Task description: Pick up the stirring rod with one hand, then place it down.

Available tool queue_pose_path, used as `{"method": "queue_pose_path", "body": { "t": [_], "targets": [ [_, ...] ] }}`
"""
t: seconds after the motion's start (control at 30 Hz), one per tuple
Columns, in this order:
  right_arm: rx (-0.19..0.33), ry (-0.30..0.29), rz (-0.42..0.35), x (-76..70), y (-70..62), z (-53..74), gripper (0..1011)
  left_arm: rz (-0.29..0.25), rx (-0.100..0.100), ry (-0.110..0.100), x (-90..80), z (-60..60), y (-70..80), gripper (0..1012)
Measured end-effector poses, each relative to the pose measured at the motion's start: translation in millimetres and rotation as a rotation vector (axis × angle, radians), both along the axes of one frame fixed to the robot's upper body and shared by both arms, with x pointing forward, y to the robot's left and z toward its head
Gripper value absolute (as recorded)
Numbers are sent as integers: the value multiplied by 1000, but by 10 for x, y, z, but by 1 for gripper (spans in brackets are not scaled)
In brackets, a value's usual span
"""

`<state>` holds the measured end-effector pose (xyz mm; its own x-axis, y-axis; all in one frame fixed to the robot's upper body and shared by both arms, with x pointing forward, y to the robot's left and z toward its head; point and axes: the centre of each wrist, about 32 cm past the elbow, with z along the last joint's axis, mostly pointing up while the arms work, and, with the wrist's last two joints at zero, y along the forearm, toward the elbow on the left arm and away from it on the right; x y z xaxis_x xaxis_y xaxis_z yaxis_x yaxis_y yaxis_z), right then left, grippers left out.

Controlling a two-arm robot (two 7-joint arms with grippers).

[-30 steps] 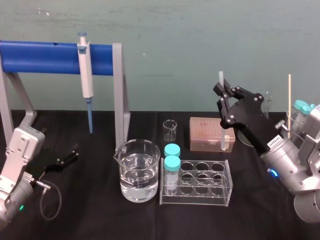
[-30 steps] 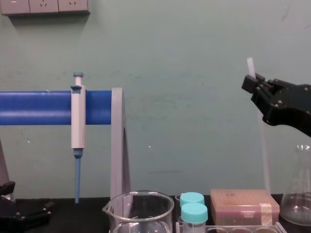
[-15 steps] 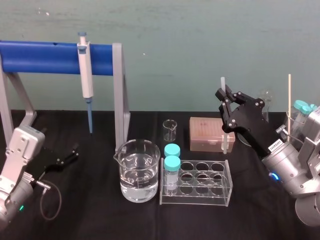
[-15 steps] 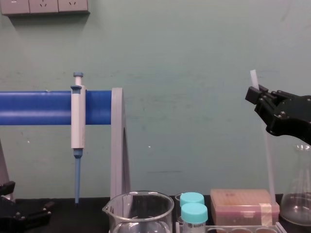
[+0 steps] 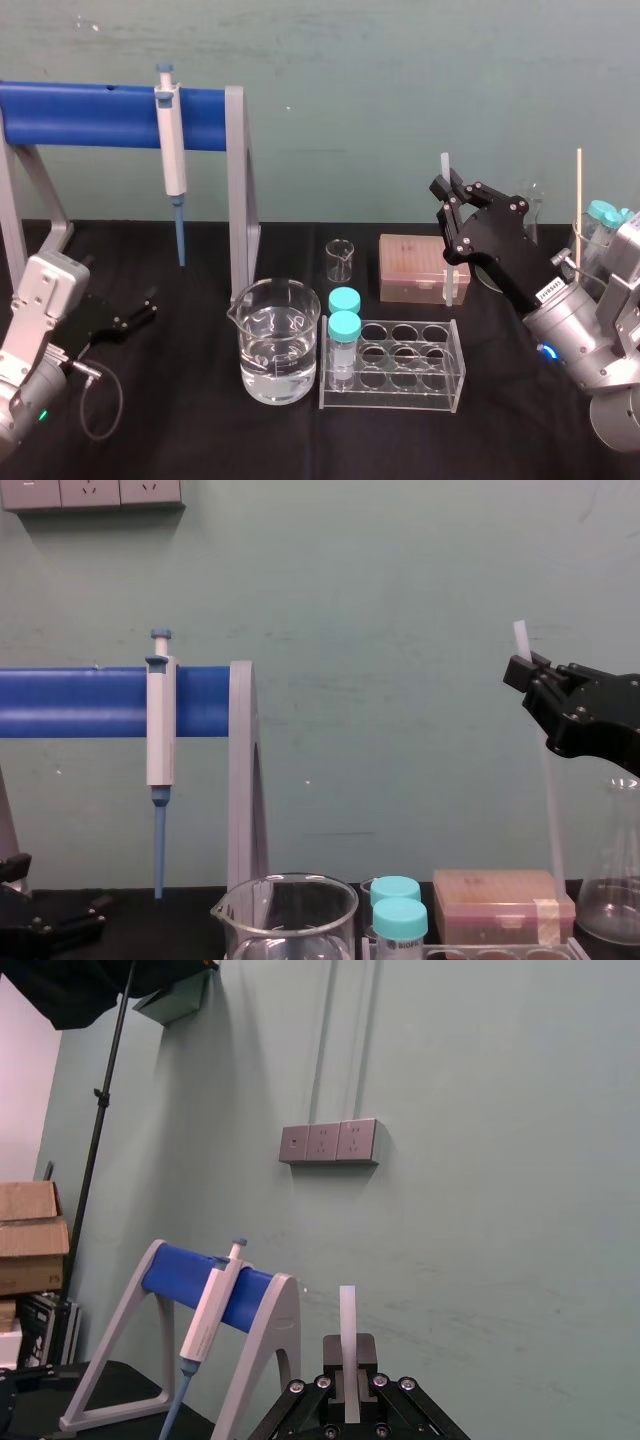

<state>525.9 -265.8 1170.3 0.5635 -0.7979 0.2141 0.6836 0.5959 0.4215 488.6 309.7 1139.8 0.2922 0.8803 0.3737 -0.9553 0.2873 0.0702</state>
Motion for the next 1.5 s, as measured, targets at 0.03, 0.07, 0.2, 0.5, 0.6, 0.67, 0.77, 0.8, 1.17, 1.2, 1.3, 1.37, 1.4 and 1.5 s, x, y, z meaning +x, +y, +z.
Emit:
{"method": "queue_pose_path", "body": {
  "t": [0.03,0.07,0.2,0.5,0.6,0.67,0.77,0.8,1.17,1.2,1.3,1.37,1.4,1.5],
  "targets": [
    [0,0,0,0,0,1,70,0,0,0,0,0,0,1000],
    [0,-1,0,1,0,2,70,0,0,0,0,0,0,1000],
    [0,-1,1,1,1,4,70,0,0,0,0,0,0,1000],
    [0,-3,2,1,3,4,70,0,0,0,0,0,0,1000],
    [0,-3,2,1,3,5,70,0,0,0,0,0,0,1000],
    [0,-3,2,1,3,5,70,0,0,0,0,0,0,1000],
    [0,-3,2,1,3,4,70,0,0,0,0,0,0,1000],
    [0,-3,2,1,3,5,70,0,0,0,0,0,0,1000],
    [0,-3,2,1,3,5,70,0,0,0,0,0,0,1000],
    [0,-3,2,1,3,5,70,0,0,0,0,0,0,1000],
    [0,-3,2,1,3,4,70,0,0,0,0,0,0,1000],
    [0,-3,2,1,3,4,70,0,0,0,0,0,0,1000],
    [0,-3,2,1,3,4,70,0,0,0,0,0,0,1000],
    [0,-3,2,1,3,4,70,0,0,0,0,0,0,1000]
  ]
}}
